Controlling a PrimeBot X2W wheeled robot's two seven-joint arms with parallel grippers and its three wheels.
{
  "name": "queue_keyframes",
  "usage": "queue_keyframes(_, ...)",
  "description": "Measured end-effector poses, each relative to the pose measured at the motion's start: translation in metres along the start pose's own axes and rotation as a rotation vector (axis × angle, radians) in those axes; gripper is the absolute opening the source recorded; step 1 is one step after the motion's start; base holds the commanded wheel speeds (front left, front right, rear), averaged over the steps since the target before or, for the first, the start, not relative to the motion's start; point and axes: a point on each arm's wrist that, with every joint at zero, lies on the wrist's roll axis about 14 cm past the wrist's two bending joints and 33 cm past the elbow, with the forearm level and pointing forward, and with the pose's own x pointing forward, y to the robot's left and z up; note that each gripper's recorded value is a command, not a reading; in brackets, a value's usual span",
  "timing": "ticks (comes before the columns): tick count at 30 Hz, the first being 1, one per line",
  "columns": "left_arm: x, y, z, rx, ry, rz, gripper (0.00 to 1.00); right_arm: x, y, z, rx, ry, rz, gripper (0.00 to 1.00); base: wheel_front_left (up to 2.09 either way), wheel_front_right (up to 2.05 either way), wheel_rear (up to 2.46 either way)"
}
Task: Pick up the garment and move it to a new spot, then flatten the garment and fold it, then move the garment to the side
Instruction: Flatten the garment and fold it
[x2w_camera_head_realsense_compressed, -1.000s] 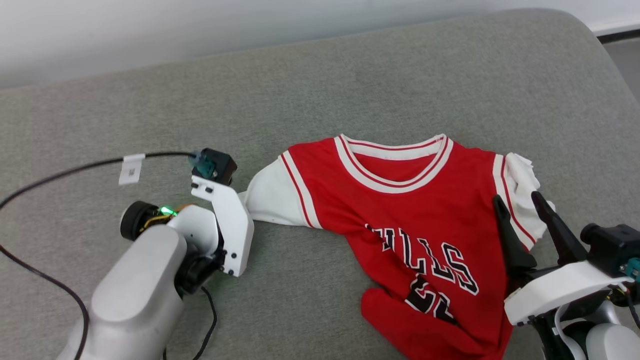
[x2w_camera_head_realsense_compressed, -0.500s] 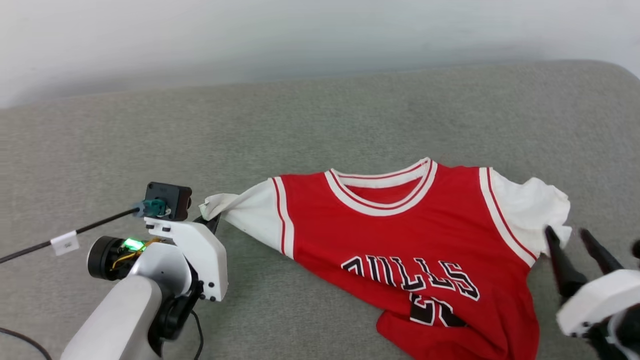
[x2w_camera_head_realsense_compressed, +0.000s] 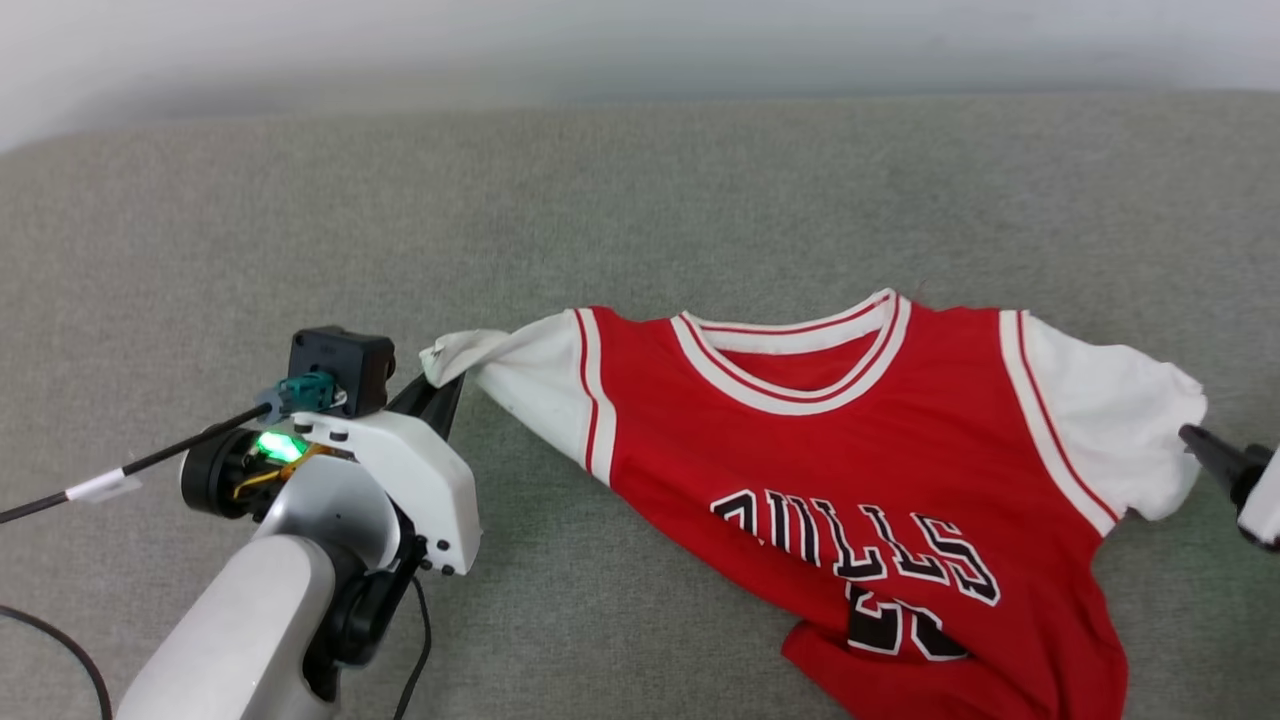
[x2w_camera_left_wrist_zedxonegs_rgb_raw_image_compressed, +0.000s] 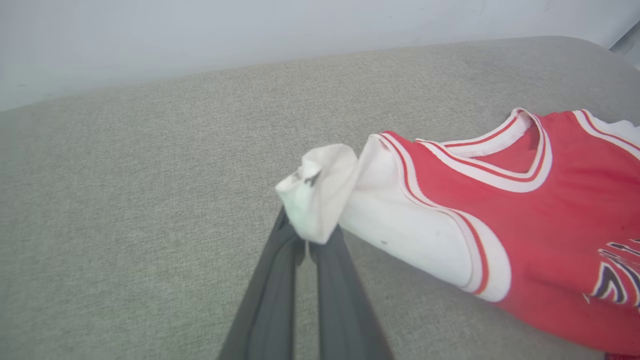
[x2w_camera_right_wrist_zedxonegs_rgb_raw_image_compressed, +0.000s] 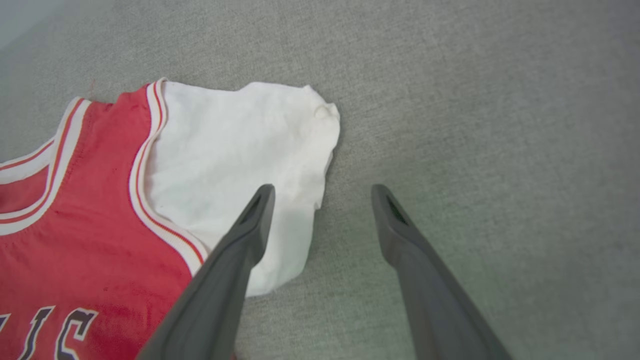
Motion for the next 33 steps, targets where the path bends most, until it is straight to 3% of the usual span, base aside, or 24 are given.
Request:
queue_keyframes(5, 0.013, 0.003, -0.002, -0.007, -0.002, 0.001, 0.0, 0.026, 0.007, 0.007, -0.034, 0.087, -0.012, 1.0, 0.0, 0.0, 0.0)
queue_keyframes(12, 0.023, 0.008, -0.011, -0.015, 0.015, 0.003, 0.0, 0.053, 0.011, -0.016, -0.044, 0.237, -0.02, 1.0, 0.0, 0.0, 0.0)
queue_keyframes(13, 0.023, 0.009, -0.012, -0.016, 0.019, 0.006, 0.0, 0.054, 0.011, -0.018, -0.045, 0.251, -0.02, 0.7, 0.0, 0.0, 0.0)
queue_keyframes(15, 0.024, 0.01, -0.014, -0.018, 0.024, 0.007, 0.0, 0.055, 0.01, -0.02, -0.054, 0.264, -0.027, 0.0, 0.0, 0.0, 0.0)
queue_keyframes(27, 0.017, 0.023, 0.006, -0.012, -0.037, 0.048, 0.0, 0.039, 0.023, 0.004, -0.127, 0.151, -0.002, 0.0, 0.0, 0.0, 0.0)
queue_keyframes(33, 0.008, 0.036, 0.056, 0.018, -0.172, 0.093, 0.0, 0.006, 0.033, 0.057, -0.212, -0.052, 0.008, 0.0, 0.0, 0.0, 0.0)
